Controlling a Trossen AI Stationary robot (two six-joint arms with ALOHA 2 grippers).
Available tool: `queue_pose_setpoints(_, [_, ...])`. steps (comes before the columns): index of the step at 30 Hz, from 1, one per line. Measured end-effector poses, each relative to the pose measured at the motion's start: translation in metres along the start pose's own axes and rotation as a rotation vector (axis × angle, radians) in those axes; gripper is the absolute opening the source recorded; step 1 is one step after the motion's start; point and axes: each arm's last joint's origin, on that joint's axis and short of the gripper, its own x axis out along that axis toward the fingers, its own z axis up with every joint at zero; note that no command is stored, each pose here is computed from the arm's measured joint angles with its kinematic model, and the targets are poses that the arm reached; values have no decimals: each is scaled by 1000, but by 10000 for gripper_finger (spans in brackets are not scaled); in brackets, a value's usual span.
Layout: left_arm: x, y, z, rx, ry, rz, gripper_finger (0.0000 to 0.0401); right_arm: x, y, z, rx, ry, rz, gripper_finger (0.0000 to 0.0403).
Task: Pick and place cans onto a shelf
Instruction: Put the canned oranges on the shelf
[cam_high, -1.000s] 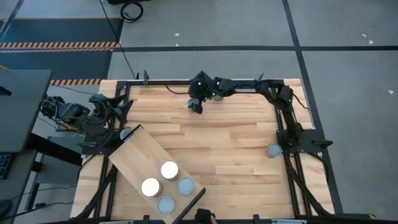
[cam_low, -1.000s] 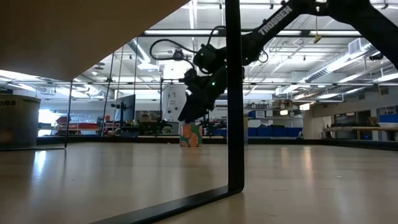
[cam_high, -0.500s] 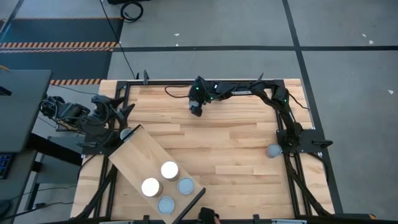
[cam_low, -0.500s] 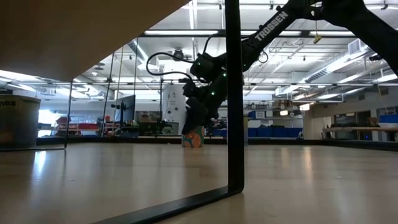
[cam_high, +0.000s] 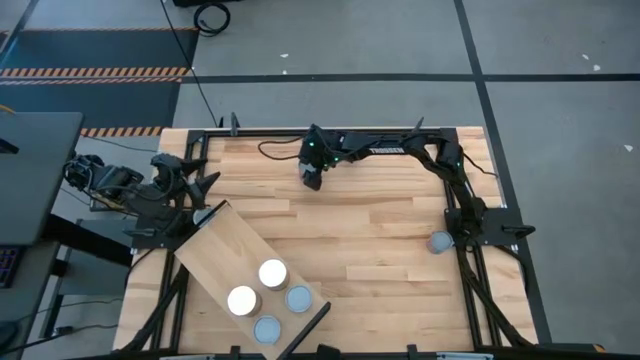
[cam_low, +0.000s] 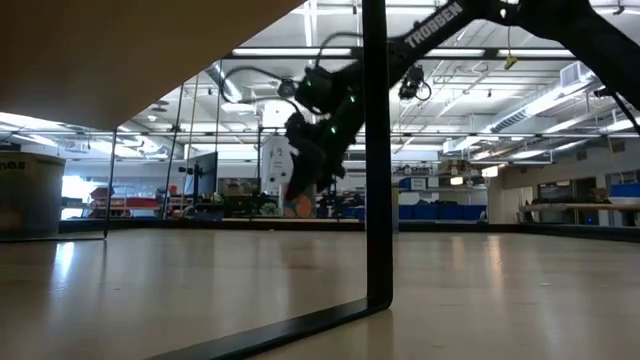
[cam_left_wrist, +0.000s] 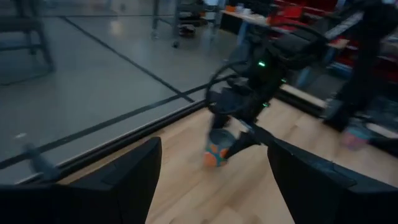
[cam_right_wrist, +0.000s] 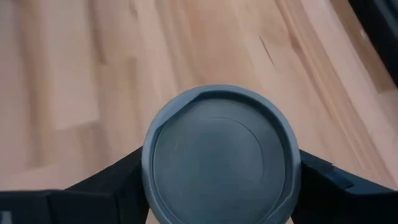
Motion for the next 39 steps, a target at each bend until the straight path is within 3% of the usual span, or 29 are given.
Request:
queue_pose_setpoints(4, [0, -8, 7, -10, -13, -75, 298, -24, 30, 31, -48, -37, 50, 290])
queue_pose_setpoints(11, [-1, -17, 22, 100, -101, -131, 299, -80, 93, 85, -101, -220, 158, 290])
queue_pose_setpoints(19, [-14, -24, 60, 132, -164, -333, 306, -131, 171, 115, -16, -471, 335, 290])
queue_pose_setpoints(24, [-27, -24, 84, 59, -157, -591, 307, -145, 211, 120, 9, -655, 384, 290])
queue_pose_setpoints(29, [-31, -25, 80, 62, -49, -775, 307, -146, 236, 111, 33, -641, 404, 290])
queue_pose_setpoints(35, [-20, -50, 66, 90, 128, -806, 307, -147, 260, 99, 23, -597, 411, 290])
queue_pose_setpoints(39, [-10, -70, 58, 64, 220, -772, 307, -145, 269, 89, -72, -553, 315, 290])
